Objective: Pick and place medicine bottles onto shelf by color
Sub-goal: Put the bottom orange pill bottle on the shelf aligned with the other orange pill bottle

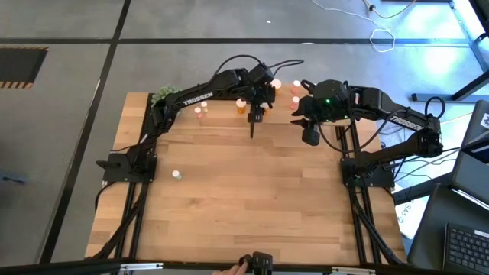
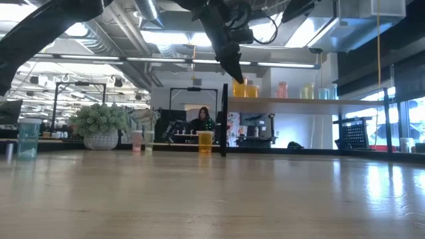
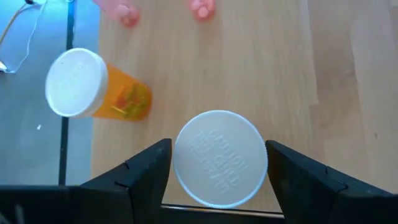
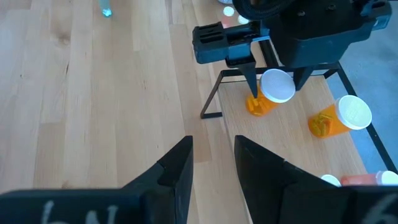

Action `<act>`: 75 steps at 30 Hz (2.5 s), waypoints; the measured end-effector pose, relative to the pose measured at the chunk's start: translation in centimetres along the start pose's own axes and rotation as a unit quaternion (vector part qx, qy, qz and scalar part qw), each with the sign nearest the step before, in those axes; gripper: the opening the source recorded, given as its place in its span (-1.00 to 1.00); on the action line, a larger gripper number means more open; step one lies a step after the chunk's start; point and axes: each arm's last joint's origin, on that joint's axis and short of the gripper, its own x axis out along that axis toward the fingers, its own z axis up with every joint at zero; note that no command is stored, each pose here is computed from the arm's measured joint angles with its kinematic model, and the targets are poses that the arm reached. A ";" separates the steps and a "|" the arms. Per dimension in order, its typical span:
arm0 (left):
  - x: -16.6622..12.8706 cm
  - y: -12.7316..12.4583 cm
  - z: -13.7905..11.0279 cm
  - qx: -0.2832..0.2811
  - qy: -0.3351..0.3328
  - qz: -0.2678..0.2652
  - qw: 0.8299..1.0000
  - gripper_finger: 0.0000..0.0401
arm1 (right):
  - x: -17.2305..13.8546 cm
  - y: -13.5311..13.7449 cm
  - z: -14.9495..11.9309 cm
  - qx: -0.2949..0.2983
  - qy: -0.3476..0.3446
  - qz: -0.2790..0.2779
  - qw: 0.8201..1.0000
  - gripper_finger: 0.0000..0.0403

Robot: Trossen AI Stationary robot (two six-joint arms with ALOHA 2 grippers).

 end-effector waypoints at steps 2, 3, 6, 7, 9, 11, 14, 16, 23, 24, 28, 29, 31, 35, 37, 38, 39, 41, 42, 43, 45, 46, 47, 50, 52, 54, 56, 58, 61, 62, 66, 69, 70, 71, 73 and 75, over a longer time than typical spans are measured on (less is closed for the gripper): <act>0.0 0.0 0.0 0.000 0.001 0.002 1.000 0.25 | 0.0 0.0 0.0 0.000 0.000 0.000 1.000 -0.41; 0.0 0.0 0.0 0.000 0.001 0.002 1.000 0.25 | 0.0 0.0 0.0 0.000 0.000 0.000 1.000 -0.41; 0.0 -0.1 0.1 0.001 0.000 0.001 1.000 0.25 | 0.0 0.0 0.0 0.000 0.000 0.000 1.000 -0.41; -0.1 -0.2 0.1 0.002 0.000 0.001 1.000 0.25 | 0.0 0.0 0.0 0.000 0.000 0.000 1.000 -0.41; -0.4 -0.2 0.3 0.003 0.000 0.003 1.000 0.25 | 0.0 0.0 0.0 0.000 0.000 0.000 1.000 -0.41; -1.0 0.0 0.7 0.002 -0.007 0.016 1.000 0.25 | 0.0 0.0 0.0 0.000 0.000 0.000 1.000 -0.41; -1.6 0.0 1.1 0.008 -0.014 0.028 0.999 0.25 | 0.0 0.0 0.0 0.000 0.000 0.000 1.000 -0.41; -2.1 0.1 1.4 0.018 -0.017 0.036 0.999 0.25 | 0.0 0.0 0.0 0.000 0.000 0.000 1.000 -0.41; -3.2 -0.6 2.2 0.041 -0.030 0.044 0.998 0.25 | 0.0 0.0 0.0 0.000 0.000 0.000 1.000 -0.41; -3.5 -0.8 2.2 0.032 -0.026 0.040 0.998 0.25 | 0.0 0.0 0.0 0.000 0.000 0.000 1.000 -0.41; -5.1 -1.6 1.5 0.004 0.019 0.022 1.000 0.25 | 0.0 0.0 0.0 0.000 0.000 0.000 1.000 -0.41; -5.4 -1.9 1.3 0.000 0.030 0.019 0.999 0.25 | 0.0 0.0 0.0 0.000 0.000 0.000 1.000 -0.41; -5.8 -2.2 0.7 -0.005 0.063 0.006 0.998 0.25 | 0.0 0.0 0.0 0.000 0.000 0.000 1.000 -0.41; -6.1 -2.9 0.2 -0.012 0.096 -0.011 0.995 0.25 | 0.0 0.0 0.0 0.000 0.000 0.000 1.000 -0.41; -6.2 -3.0 0.0 -0.010 0.107 -0.018 0.994 0.25 | 0.0 0.0 0.0 0.000 0.000 0.000 1.000 -0.41; -6.2 -3.0 -0.1 -0.010 0.110 -0.020 0.994 0.25 | 0.0 0.0 0.0 0.000 0.000 0.000 1.000 -0.41; -6.2 -3.1 -0.1 -0.011 0.108 -0.025 0.994 0.25 | 0.0 0.0 0.0 0.000 0.000 0.000 1.000 -0.41; -6.1 -3.0 0.1 -0.017 0.087 -0.052 0.995 0.25 | 0.0 0.0 0.0 0.000 0.000 0.000 1.000 -0.41; -6.1 -2.8 0.1 -0.020 0.073 -0.067 0.995 0.25 | 0.0 0.0 0.0 0.000 0.000 0.000 1.000 -0.41; -6.0 -2.6 0.2 -0.024 0.060 -0.079 0.995 0.25 | 0.0 0.0 0.0 0.000 0.000 0.000 1.000 -0.41; -5.9 -2.2 0.1 -0.030 0.052 -0.086 0.994 0.25 | 0.0 0.0 0.0 0.000 0.000 0.000 1.000 -0.41; -5.8 -1.8 -0.1 -0.033 0.054 -0.084 0.994 0.25 | 0.0 0.0 0.0 0.000 0.000 0.000 1.000 -0.41; -5.7 -1.5 -0.3 -0.033 0.055 -0.082 0.995 0.25 | 0.0 0.0 0.0 0.000 0.000 0.000 1.000 -0.41; -5.2 -0.8 -0.6 -0.028 0.048 -0.074 0.996 0.25 | 0.0 0.0 0.0 0.000 0.000 0.000 1.000 -0.41; -4.9 -0.6 -0.6 -0.034 0.044 -0.069 0.996 0.24 | 0.0 0.0 0.0 0.000 0.000 0.000 1.000 -0.41; -4.9 -0.5 -0.7 -0.036 0.043 -0.070 0.996 0.21 | 0.0 0.0 0.0 0.000 0.000 0.000 1.000 -0.41; -4.9 -0.4 -0.6 -0.035 0.040 -0.068 0.996 0.16 | 0.0 0.0 0.0 0.000 0.000 0.000 1.000 -0.41; -4.9 -0.4 -0.6 -0.035 0.038 -0.067 0.996 0.10 | 0.0 0.0 0.0 0.000 0.000 0.000 1.000 -0.41; -4.9 -0.4 -0.5 -0.035 0.032 -0.064 0.997 0.01 | 0.0 0.0 0.0 0.000 0.000 0.000 1.000 -0.41; -4.9 -0.4 -0.5 -0.035 0.034 -0.065 0.997 -0.02 | 0.0 0.0 0.0 0.000 0.000 0.000 1.000 -0.41; -4.7 -0.5 -0.5 -0.034 0.039 -0.063 0.997 -0.16 | 0.0 0.0 0.0 0.000 0.000 0.000 1.000 -0.41; -4.4 -0.6 -0.5 -0.033 0.041 -0.063 0.997 -0.29 | 0.0 0.0 0.0 0.000 0.000 0.000 1.000 -0.41; -4.4 -0.5 -0.5 -0.033 0.038 -0.062 0.997 -0.34 | 0.0 0.0 0.0 0.000 0.000 0.000 1.000 -0.41; -4.4 -0.5 -0.4 -0.034 0.035 -0.060 0.997 -0.38 | 0.0 0.0 0.0 0.000 0.000 0.000 1.000 -0.41; -4.4 -0.5 -0.4 -0.034 0.033 -0.059 0.997 -0.48 | 0.0 0.0 0.0 0.000 0.000 0.000 1.000 -0.41; -4.4 -0.5 -0.3 -0.034 0.030 -0.058 0.997 -0.59 | 0.0 0.0 0.0 0.000 0.000 0.000 1.000 -0.41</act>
